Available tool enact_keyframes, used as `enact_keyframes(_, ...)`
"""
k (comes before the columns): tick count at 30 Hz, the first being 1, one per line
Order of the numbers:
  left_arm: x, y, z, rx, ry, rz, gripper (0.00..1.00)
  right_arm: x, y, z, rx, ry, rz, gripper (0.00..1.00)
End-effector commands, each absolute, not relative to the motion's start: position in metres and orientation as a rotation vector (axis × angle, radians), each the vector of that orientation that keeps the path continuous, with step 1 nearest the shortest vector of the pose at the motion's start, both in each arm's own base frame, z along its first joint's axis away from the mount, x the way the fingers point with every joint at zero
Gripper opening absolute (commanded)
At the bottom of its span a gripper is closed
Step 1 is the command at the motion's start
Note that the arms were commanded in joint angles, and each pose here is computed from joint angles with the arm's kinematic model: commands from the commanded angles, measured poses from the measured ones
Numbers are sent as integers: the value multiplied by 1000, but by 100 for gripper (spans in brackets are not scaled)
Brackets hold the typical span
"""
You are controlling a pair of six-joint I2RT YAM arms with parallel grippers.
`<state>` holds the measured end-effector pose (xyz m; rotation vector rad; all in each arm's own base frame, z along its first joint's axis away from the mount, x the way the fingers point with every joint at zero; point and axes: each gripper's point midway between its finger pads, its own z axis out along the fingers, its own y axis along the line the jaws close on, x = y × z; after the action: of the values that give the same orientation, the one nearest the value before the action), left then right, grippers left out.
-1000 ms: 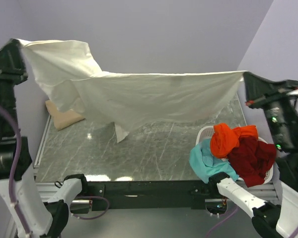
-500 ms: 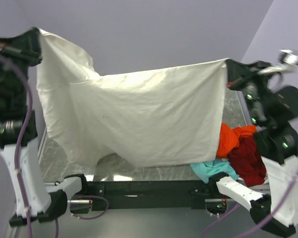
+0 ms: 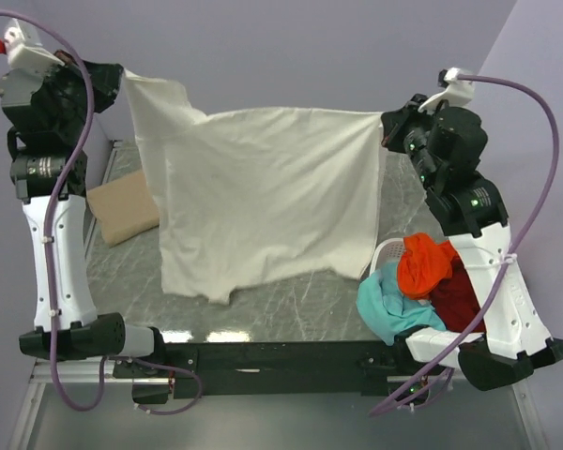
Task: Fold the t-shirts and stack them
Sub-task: Flatten the tshirt out
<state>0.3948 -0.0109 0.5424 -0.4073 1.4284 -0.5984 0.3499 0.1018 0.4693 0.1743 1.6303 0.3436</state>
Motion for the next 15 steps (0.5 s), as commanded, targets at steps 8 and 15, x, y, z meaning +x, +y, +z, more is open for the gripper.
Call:
enact_keyframes(8,230,-19,694,-282,906,-605,1,267,93,585,64,1298,490,0)
enact_keyframes(15,123,-16,744,-238,642,-533,1,201,73,637,18,1113,512,0)
